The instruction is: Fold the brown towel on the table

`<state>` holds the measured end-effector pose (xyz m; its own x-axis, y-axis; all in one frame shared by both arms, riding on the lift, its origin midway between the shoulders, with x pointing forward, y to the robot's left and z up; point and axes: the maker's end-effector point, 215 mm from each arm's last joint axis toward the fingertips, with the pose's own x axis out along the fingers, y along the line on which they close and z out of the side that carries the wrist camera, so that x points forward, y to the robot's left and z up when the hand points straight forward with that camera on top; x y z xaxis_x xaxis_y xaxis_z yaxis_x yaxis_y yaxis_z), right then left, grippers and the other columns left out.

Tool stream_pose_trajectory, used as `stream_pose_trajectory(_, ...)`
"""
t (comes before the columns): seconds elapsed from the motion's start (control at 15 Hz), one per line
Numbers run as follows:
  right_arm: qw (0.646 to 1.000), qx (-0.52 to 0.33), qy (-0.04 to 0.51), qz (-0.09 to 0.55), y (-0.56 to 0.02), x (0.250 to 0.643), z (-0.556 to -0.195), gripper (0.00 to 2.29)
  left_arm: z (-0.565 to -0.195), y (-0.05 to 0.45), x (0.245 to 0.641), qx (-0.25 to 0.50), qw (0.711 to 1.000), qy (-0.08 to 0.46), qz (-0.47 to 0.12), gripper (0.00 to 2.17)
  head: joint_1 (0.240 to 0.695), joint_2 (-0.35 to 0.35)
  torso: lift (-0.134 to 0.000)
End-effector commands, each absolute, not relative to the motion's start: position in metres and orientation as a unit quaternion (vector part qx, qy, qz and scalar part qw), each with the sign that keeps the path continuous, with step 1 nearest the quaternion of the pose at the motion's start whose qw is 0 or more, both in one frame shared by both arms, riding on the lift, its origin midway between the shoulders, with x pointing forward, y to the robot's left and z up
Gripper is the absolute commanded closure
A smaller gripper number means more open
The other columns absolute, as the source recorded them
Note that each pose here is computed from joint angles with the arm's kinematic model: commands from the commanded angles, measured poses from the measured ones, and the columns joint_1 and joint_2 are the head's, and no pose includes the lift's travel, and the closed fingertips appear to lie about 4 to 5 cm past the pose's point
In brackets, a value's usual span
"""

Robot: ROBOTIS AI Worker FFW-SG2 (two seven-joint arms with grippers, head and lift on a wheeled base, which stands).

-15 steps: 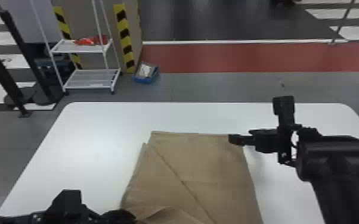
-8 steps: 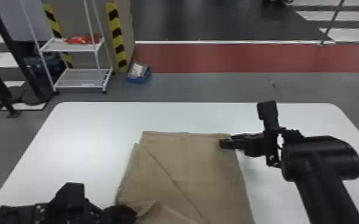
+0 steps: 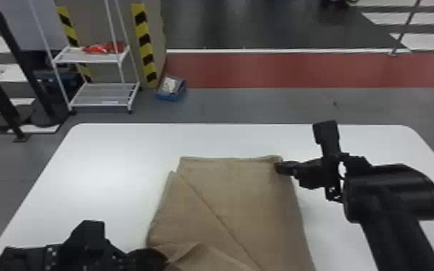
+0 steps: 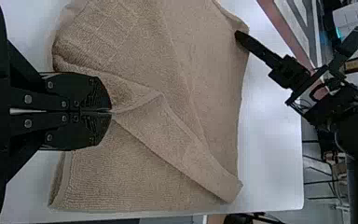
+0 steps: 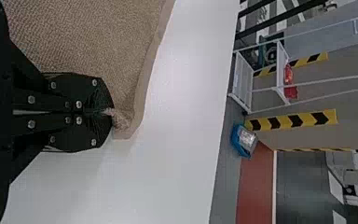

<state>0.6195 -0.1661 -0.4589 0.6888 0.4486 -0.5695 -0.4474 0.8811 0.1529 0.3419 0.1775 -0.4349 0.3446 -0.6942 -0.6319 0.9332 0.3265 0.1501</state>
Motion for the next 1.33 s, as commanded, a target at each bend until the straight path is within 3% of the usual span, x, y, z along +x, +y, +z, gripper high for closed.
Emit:
stream_pose_trajectory(0.0,0.935,0.019,0.284,0.214,-0.198,0.628,-0.428,2.13,-0.425,0.189,0.358,0.261,0.794,0.226,-0.500,1.35,0.695,0.017,-0.113)
stream_pose_trajectory(0.2,0.952,0.065,0.266,0.137,-0.280,0.611,-0.395,2.13,-0.404,0.220,0.397,0.251,0.839,0.217,-0.431,1.35,0.695,-0.016,-0.113)
stream_pose_trajectory(0.53,0.958,0.124,0.256,0.022,-0.411,0.502,-0.402,2.13,-0.380,0.232,0.450,0.204,0.885,0.217,-0.359,1.35,0.695,-0.120,-0.113)
stream_pose_trajectory(0.8,0.944,0.143,0.298,0.017,-0.406,0.415,-0.433,2.12,-0.377,0.266,0.463,0.164,0.914,0.232,-0.290,1.35,0.695,-0.213,-0.113)
stream_pose_trajectory(0.87,0.939,0.145,0.312,0.020,-0.401,0.398,-0.440,2.11,-0.373,0.279,0.462,0.149,0.922,0.232,-0.271,1.35,0.695,-0.207,-0.113)
stream_pose_trajectory(1.0,0.931,0.141,0.336,0.016,-0.400,0.370,-0.450,1.65,-0.364,0.297,0.458,0.141,0.931,0.224,-0.250,1.35,0.695,-0.169,-0.113)
stream_pose_trajectory(1.13,0.927,0.131,0.350,0.018,-0.397,0.353,-0.449,0.08,-0.364,0.314,0.451,0.135,0.935,0.226,-0.236,1.35,0.695,-0.148,-0.113)
stream_pose_trajectory(1.27,0.932,0.080,0.355,0.012,-0.408,0.348,-0.442,0.00,-0.363,0.323,0.446,0.128,0.938,0.223,-0.230,1.35,0.695,-0.131,-0.113)
